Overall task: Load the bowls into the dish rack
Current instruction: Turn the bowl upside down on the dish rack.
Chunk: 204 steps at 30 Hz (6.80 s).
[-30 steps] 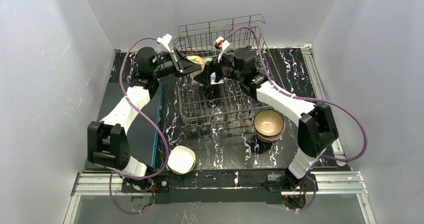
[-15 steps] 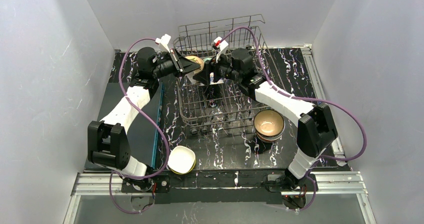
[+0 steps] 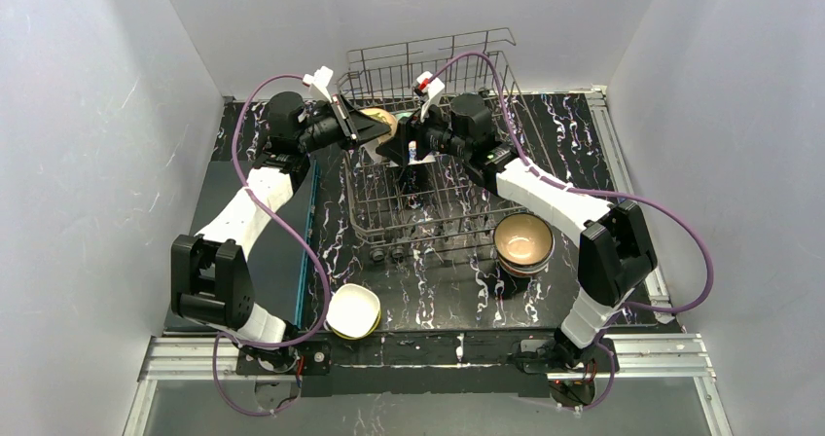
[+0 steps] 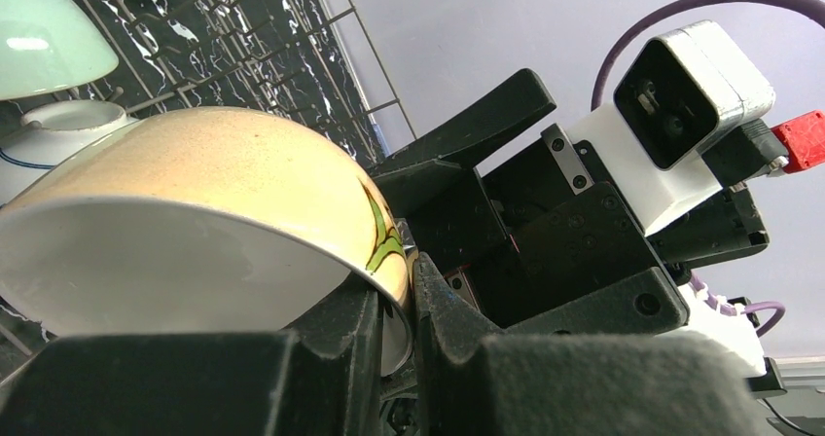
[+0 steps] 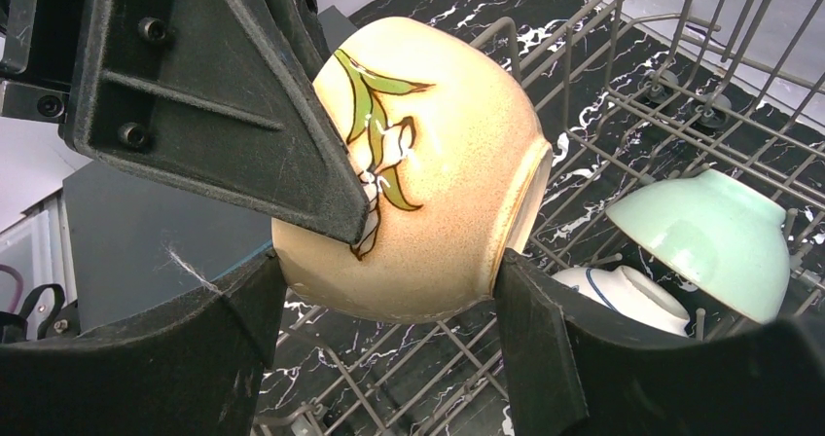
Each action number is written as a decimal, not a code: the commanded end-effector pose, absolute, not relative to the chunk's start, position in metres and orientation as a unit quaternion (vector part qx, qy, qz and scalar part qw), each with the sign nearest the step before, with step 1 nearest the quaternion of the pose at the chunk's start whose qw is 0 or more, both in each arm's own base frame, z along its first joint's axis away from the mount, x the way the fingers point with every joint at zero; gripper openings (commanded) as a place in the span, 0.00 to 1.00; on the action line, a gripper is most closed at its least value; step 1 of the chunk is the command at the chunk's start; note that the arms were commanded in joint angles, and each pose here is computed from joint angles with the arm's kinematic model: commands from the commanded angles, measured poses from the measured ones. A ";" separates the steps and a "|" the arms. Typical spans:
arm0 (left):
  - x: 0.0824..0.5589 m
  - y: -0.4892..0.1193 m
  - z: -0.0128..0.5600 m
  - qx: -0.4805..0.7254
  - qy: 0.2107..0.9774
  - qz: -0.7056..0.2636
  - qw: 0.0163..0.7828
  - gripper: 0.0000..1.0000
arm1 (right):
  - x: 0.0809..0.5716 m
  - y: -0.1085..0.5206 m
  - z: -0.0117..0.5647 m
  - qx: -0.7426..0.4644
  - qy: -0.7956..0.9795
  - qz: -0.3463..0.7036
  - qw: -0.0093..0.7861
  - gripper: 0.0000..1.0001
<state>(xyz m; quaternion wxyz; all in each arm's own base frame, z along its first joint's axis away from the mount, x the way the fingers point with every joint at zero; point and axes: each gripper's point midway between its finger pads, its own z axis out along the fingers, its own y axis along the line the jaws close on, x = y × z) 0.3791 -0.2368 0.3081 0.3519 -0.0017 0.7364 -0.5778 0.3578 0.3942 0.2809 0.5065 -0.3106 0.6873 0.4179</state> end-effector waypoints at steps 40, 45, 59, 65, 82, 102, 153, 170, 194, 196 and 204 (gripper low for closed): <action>0.350 -0.258 0.334 0.082 0.704 -0.613 0.350 0.28 | 0.366 0.400 0.292 -0.315 0.682 0.375 0.543 0.01; 0.351 -0.259 0.332 0.080 0.705 -0.614 0.346 0.47 | 0.371 0.386 0.292 -0.329 0.682 0.328 0.565 0.01; 0.354 -0.260 0.324 0.078 0.710 -0.612 0.339 0.73 | 0.397 0.328 0.296 -0.337 0.697 0.287 0.564 0.01; 0.356 -0.259 0.320 0.081 0.713 -0.607 0.342 0.79 | 0.401 0.306 0.303 -0.345 0.688 0.286 0.571 0.01; 0.384 -0.195 0.277 0.078 0.830 -0.354 0.425 0.92 | 0.374 0.296 0.298 -0.555 0.570 0.213 0.567 0.01; 0.394 -0.168 0.265 0.051 0.842 -0.279 0.458 0.95 | 0.340 0.298 0.260 -0.767 0.387 0.176 0.480 0.01; 0.394 -0.177 0.260 0.050 0.843 -0.303 0.442 0.94 | 0.327 0.327 0.185 -0.853 0.361 0.140 0.351 0.07; 0.394 -0.178 0.260 0.051 0.843 -0.305 0.441 0.94 | 0.337 0.326 0.194 -0.817 0.410 0.120 0.387 0.25; 0.393 -0.179 0.261 0.051 0.841 -0.308 0.441 0.94 | 0.343 0.331 0.265 -0.771 0.390 0.085 0.496 0.01; 0.393 -0.179 0.261 0.050 0.841 -0.308 0.441 0.94 | 0.346 0.332 0.264 -0.771 0.392 0.082 0.495 0.01; 0.393 -0.179 0.262 0.051 0.841 -0.309 0.442 0.94 | 0.353 0.334 0.245 -0.780 0.399 0.081 0.474 0.01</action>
